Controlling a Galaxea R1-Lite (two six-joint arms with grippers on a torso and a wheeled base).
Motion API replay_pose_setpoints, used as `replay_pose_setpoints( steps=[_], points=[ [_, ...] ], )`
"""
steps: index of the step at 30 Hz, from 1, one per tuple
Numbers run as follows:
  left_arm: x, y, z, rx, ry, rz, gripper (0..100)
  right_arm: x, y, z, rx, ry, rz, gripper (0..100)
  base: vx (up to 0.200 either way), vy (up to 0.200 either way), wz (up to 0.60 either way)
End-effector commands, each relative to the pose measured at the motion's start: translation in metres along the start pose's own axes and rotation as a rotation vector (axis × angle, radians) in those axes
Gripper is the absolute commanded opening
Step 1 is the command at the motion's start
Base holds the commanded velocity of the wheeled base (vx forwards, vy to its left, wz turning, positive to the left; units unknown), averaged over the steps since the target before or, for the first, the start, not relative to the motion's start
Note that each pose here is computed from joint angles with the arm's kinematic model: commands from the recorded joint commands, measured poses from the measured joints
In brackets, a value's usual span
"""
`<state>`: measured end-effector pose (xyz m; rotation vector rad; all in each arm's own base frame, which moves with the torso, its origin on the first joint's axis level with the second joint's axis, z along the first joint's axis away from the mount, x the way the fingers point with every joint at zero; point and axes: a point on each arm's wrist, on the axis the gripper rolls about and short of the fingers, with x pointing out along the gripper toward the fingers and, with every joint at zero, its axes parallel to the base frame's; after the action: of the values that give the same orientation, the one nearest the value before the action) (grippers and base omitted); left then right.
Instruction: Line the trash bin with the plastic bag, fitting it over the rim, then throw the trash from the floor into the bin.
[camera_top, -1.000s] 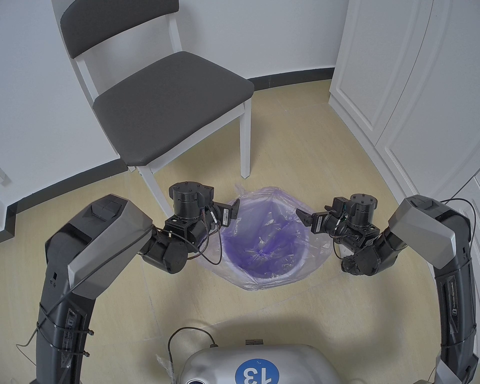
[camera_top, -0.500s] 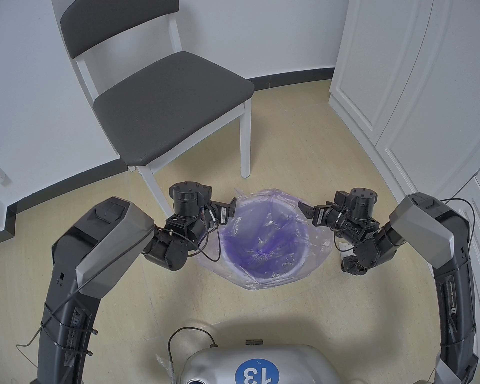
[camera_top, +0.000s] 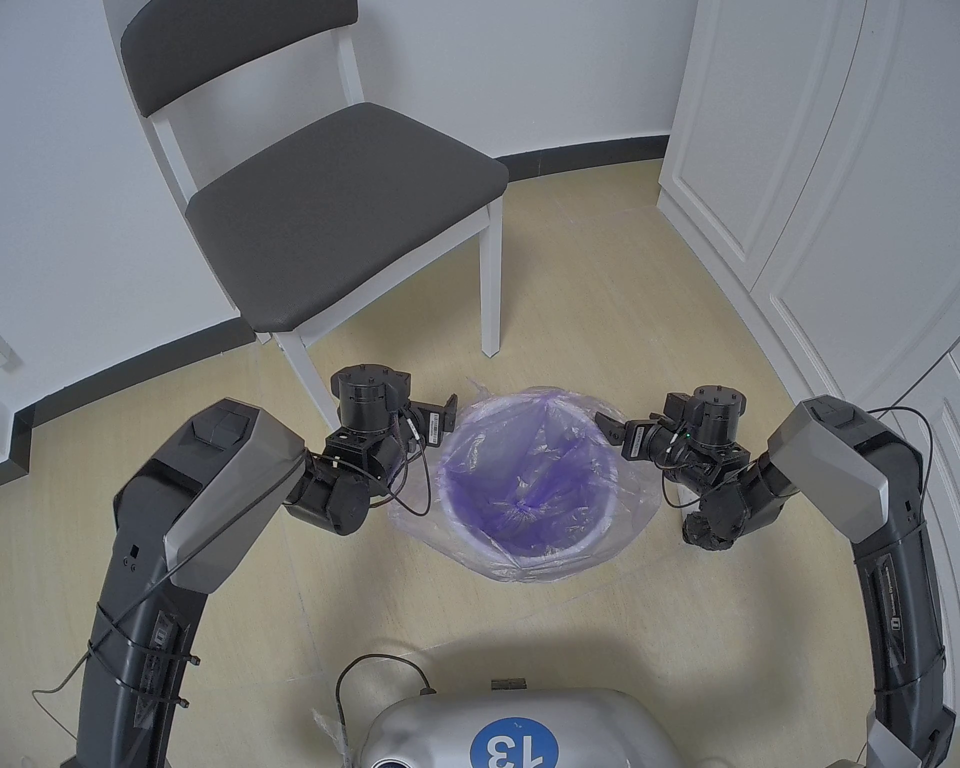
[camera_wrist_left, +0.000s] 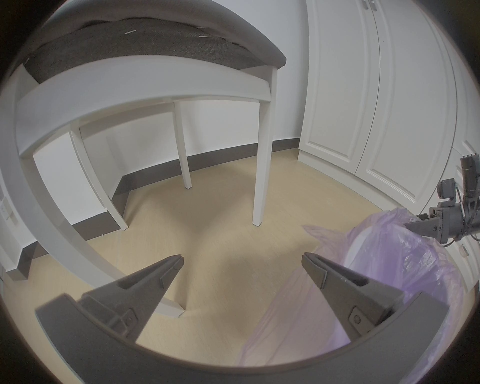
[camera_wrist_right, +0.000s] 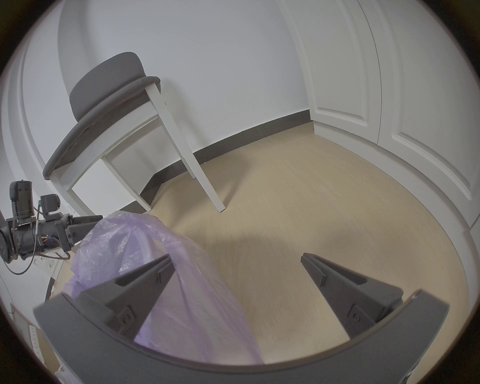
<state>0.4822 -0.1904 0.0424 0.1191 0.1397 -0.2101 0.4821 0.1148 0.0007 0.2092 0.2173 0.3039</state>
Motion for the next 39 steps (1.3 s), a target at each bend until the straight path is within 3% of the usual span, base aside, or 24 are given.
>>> replay_pose_setpoints(
  steps=[1, 15, 18, 23, 29, 34, 39],
  points=[
    [0.005, -0.001, -0.011, 0.003, 0.018, 0.003, 100, 0.005, -0.003, -0.011, 0.003, 0.017, -0.005, 100, 0.000, 0.000, 0.00],
    [0.015, 0.008, -0.031, 0.005, 0.051, 0.030, 100, 0.013, -0.008, -0.028, 0.015, 0.035, -0.011, 100, 0.000, 0.000, 0.00],
    [0.016, 0.012, -0.020, -0.003, 0.021, 0.045, 100, 0.012, -0.007, -0.023, 0.037, 0.024, -0.009, 100, 0.000, 0.000, 0.00],
    [0.002, 0.026, 0.019, -0.045, -0.036, 0.075, 100, -0.003, -0.005, 0.014, 0.061, -0.026, -0.012, 100, 0.000, 0.000, 0.00],
    [-0.034, 0.032, 0.048, -0.056, -0.023, 0.065, 100, -0.029, 0.004, 0.045, 0.059, -0.012, -0.009, 100, 0.000, 0.000, 0.00],
    [-0.056, 0.031, 0.044, -0.046, 0.025, 0.050, 100, -0.040, 0.007, 0.055, 0.055, -0.007, -0.007, 100, 0.000, 0.000, 0.00],
    [-0.099, 0.028, 0.014, -0.055, 0.141, -0.019, 100, -0.058, 0.000, 0.059, -0.001, 0.056, -0.029, 100, 0.000, 0.000, 0.00]
  ],
)
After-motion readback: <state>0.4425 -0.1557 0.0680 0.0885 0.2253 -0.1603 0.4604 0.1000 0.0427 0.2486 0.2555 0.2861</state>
